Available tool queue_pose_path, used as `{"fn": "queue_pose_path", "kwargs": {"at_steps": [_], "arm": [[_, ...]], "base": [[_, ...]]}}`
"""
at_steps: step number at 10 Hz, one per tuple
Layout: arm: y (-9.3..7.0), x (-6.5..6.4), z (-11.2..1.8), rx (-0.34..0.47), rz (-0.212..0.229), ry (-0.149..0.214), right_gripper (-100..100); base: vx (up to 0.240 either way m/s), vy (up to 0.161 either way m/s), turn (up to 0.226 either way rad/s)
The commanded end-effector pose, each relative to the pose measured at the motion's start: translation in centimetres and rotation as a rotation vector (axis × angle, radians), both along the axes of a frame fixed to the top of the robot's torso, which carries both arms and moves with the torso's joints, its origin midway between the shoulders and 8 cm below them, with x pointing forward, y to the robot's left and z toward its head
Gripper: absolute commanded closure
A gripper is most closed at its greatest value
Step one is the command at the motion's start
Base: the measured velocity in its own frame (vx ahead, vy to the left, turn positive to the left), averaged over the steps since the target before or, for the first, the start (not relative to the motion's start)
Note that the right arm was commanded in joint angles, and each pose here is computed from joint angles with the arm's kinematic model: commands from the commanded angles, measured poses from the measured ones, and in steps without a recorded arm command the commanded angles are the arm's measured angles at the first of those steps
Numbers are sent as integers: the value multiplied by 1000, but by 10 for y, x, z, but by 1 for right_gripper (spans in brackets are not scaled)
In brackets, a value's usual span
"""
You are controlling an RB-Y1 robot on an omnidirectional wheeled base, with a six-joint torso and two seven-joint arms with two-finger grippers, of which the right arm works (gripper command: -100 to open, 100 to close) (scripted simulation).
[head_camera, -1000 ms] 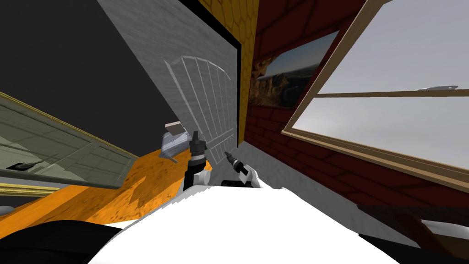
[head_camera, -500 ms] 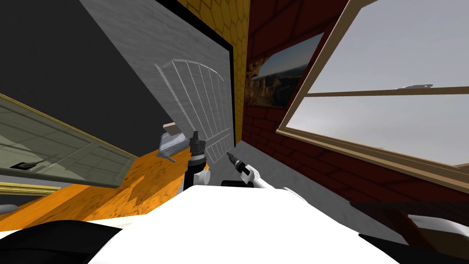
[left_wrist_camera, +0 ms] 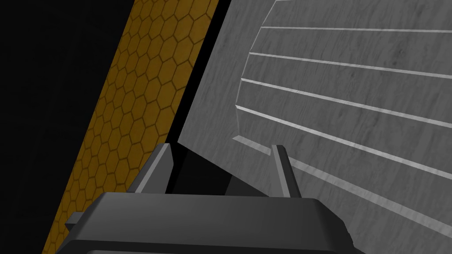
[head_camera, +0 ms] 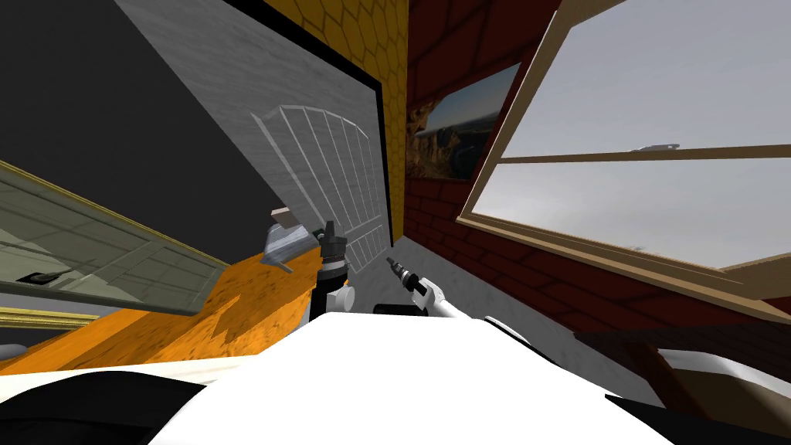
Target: Pull the door open
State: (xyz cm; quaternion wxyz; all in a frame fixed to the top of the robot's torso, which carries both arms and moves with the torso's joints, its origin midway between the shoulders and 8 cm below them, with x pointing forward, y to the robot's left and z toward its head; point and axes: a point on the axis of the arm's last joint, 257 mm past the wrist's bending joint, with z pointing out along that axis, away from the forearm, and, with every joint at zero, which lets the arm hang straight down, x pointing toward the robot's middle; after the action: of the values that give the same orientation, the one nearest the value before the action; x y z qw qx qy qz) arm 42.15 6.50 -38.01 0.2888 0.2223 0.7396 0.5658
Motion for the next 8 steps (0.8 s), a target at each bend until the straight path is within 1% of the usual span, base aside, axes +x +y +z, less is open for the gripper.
{"fn": "queue_pose_path", "kwargs": {"at_steps": [1, 2, 3, 5, 8], "arm": [[-17, 4, -10, -31, -5, 1, -100], [-11, 4, -5, -10, -2, 1, -100], [-10, 4, -4, -7, -1, 1, -100], [3, 2, 3, 21, 4, 1, -100], [26, -2, 17, 68, 12, 1, -100]], "base": [[-71, -131, -16], [21, 62, -66], [51, 184, -45], [51, 199, -14], [63, 243, -21]]}}
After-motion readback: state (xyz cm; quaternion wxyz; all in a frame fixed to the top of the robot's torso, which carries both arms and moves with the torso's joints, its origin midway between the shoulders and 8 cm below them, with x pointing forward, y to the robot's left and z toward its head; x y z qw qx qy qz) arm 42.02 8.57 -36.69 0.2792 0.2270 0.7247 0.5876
